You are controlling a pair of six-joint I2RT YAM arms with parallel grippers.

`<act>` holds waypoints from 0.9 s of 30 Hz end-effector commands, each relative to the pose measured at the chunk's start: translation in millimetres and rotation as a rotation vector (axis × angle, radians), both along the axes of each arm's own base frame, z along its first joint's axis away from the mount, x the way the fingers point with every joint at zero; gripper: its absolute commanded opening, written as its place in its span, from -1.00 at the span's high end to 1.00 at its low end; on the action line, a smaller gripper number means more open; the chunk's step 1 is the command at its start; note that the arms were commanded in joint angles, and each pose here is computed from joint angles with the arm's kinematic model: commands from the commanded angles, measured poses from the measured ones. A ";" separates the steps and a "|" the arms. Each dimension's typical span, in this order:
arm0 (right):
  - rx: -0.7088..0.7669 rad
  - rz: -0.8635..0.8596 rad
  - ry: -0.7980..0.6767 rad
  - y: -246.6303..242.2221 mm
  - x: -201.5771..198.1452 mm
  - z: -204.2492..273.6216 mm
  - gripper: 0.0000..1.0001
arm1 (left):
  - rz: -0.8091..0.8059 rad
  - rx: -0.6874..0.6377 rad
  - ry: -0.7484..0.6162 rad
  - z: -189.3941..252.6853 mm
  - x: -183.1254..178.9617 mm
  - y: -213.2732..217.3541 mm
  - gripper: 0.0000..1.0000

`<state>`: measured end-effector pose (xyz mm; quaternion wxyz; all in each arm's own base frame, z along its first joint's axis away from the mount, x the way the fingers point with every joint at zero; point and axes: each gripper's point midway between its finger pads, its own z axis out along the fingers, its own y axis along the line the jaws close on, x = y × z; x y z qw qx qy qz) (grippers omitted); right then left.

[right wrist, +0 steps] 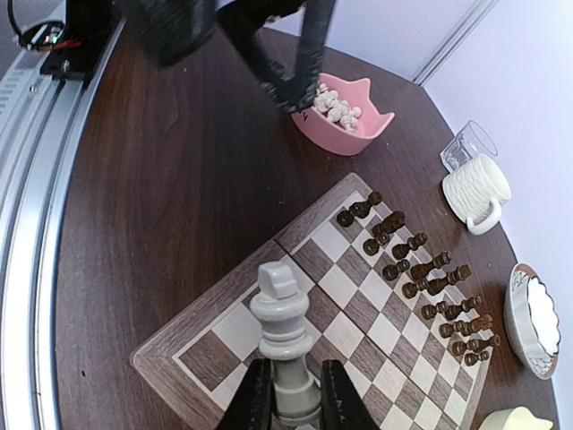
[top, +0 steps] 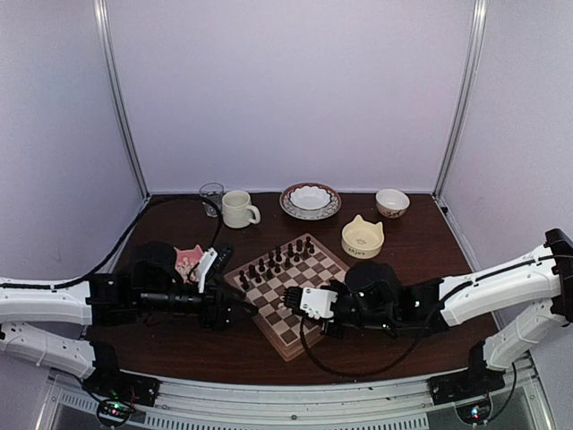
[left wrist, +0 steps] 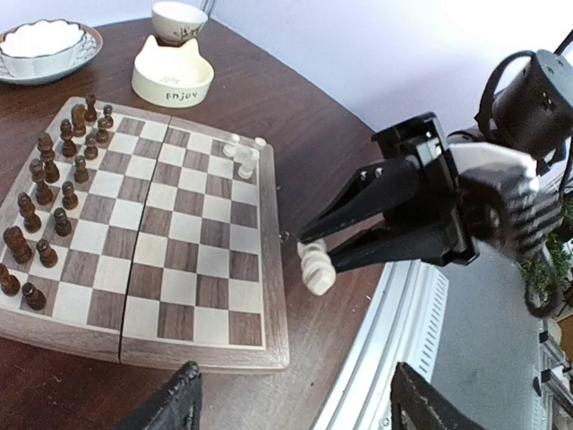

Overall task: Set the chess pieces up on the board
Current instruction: Pass from the right arm to the left

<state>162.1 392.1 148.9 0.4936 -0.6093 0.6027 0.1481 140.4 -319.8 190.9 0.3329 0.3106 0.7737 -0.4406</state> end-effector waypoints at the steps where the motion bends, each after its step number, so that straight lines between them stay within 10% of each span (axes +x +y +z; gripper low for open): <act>1: 0.196 0.003 0.117 0.9 1.1 29.1 1.00 | 0.022 -0.137 -0.203 22.7 12.1 -6.3 -0.44; 12: 0.339 0.034 0.229 1.6 -2.6 51.0 1.00 | -0.066 -0.278 -0.345 47.9 6.8 -34.4 -0.48; 27: 0.385 0.048 0.263 3.0 -5.2 59.3 1.00 | -0.105 -0.249 -0.306 45.9 16.2 -64.7 -0.01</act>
